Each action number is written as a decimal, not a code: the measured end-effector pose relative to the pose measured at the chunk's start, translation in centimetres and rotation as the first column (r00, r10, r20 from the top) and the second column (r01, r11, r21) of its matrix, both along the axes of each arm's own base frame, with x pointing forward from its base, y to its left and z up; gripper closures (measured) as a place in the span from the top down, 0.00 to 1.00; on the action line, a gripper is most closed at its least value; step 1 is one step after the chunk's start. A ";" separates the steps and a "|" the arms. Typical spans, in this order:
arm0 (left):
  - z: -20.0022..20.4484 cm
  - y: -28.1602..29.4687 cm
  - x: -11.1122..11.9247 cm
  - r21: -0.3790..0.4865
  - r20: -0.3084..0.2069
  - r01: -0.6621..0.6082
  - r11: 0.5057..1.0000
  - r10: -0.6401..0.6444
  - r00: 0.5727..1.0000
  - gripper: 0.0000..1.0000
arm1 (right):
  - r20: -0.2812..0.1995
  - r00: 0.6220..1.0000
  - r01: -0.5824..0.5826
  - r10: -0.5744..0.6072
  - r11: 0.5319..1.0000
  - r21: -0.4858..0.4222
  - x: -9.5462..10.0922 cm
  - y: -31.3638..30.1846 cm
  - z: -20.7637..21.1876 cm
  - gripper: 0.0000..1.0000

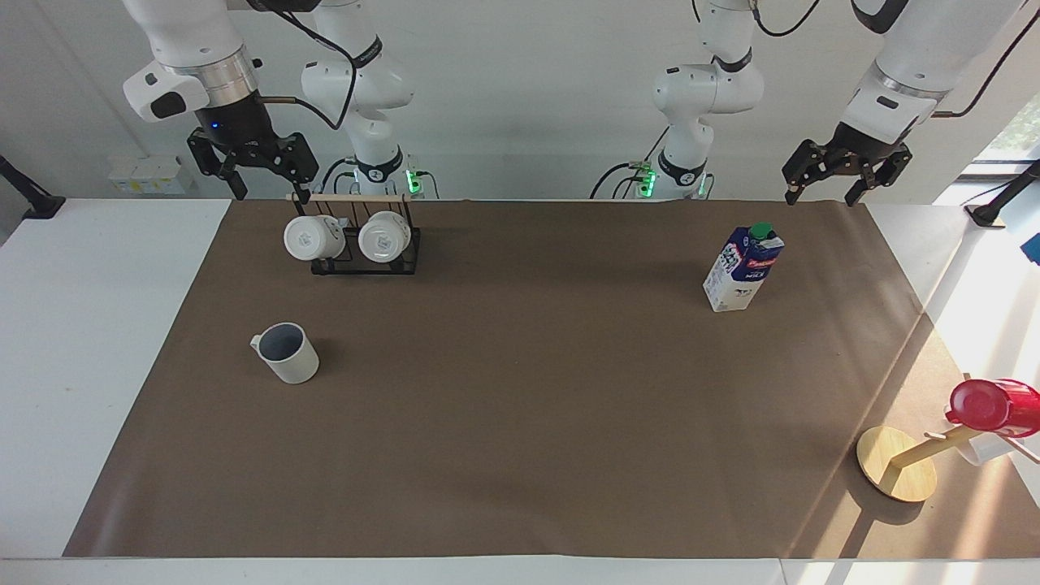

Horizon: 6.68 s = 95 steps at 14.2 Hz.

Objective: Place cup and milk on table

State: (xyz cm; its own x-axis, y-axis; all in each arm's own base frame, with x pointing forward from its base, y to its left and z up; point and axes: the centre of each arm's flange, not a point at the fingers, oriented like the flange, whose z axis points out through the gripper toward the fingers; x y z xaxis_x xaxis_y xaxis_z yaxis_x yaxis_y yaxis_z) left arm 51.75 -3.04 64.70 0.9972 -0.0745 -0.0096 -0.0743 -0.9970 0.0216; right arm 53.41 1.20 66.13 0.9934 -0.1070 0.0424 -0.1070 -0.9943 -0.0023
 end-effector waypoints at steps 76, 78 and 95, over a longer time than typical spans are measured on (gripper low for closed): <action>-9.1 -0.3 -7.9 0.010 0.004 0.009 1.000 -0.009 1.000 1.00 | 0.031 0.955 0.293 -0.294 0.956 0.013 4.4 -10.3 -31.3 1.00; -9.1 -0.7 -7.8 0.011 0.013 0.016 1.000 -0.017 1.000 1.00 | 0.031 0.952 0.303 -0.304 0.953 0.014 4.4 -10.3 -31.3 0.98; -10.8 -0.4 -7.1 0.009 -0.020 0.012 1.000 -0.011 1.000 1.00 | 0.108 0.950 0.289 -0.294 0.956 0.059 7.1 1.7 -25.2 0.04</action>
State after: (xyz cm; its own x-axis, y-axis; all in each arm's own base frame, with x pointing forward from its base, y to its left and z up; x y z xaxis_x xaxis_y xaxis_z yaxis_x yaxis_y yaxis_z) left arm 44.61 -3.47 53.93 0.9959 -0.0857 -0.0301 -0.0853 -0.9963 0.0140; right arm 60.47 2.92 40.95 0.9074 -0.3951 0.1433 -0.3885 -0.9186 -0.0729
